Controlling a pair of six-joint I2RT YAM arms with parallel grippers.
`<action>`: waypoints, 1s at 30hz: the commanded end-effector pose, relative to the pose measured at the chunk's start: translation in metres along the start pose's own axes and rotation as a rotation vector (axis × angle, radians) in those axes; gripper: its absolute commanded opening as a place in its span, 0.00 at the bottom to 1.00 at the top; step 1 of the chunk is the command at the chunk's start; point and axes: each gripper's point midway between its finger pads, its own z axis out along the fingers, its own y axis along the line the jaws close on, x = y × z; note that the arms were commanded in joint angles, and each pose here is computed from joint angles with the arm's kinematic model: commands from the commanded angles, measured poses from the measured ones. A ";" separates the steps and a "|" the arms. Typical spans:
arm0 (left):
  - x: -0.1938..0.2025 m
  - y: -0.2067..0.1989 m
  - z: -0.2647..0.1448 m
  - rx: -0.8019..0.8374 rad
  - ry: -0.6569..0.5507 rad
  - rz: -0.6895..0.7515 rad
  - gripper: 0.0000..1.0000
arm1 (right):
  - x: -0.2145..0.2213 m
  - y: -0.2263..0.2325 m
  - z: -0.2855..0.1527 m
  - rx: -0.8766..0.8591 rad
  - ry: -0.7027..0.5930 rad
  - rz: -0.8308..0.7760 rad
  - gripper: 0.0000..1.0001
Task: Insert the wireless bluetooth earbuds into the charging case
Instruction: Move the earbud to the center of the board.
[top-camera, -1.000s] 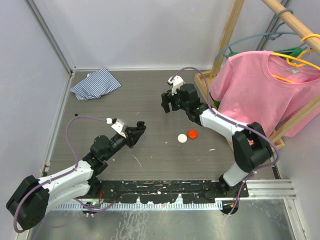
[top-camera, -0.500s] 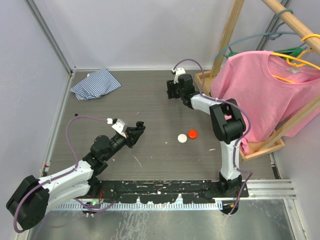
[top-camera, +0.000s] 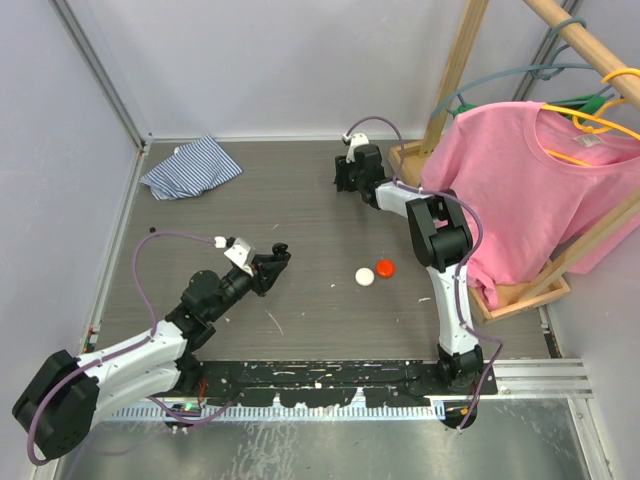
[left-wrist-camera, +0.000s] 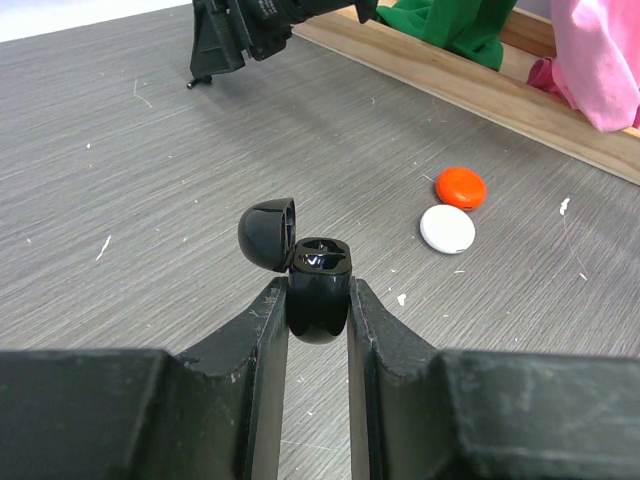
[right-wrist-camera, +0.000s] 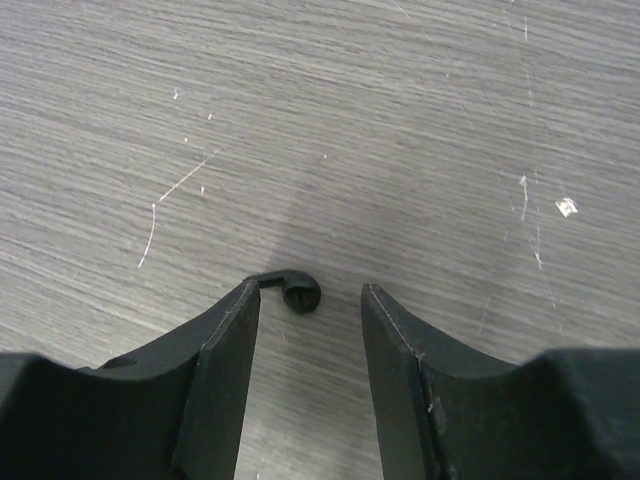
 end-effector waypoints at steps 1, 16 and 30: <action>-0.028 -0.004 0.005 0.013 -0.080 0.025 0.00 | -0.034 0.005 0.006 -0.031 -0.078 0.013 0.50; -0.030 -0.006 0.004 0.024 -0.083 0.023 0.00 | -0.014 0.003 0.012 -0.031 -0.023 0.013 0.38; -0.030 -0.007 0.003 0.029 -0.084 0.023 0.00 | 0.001 0.018 -0.011 -0.121 0.028 -0.017 0.24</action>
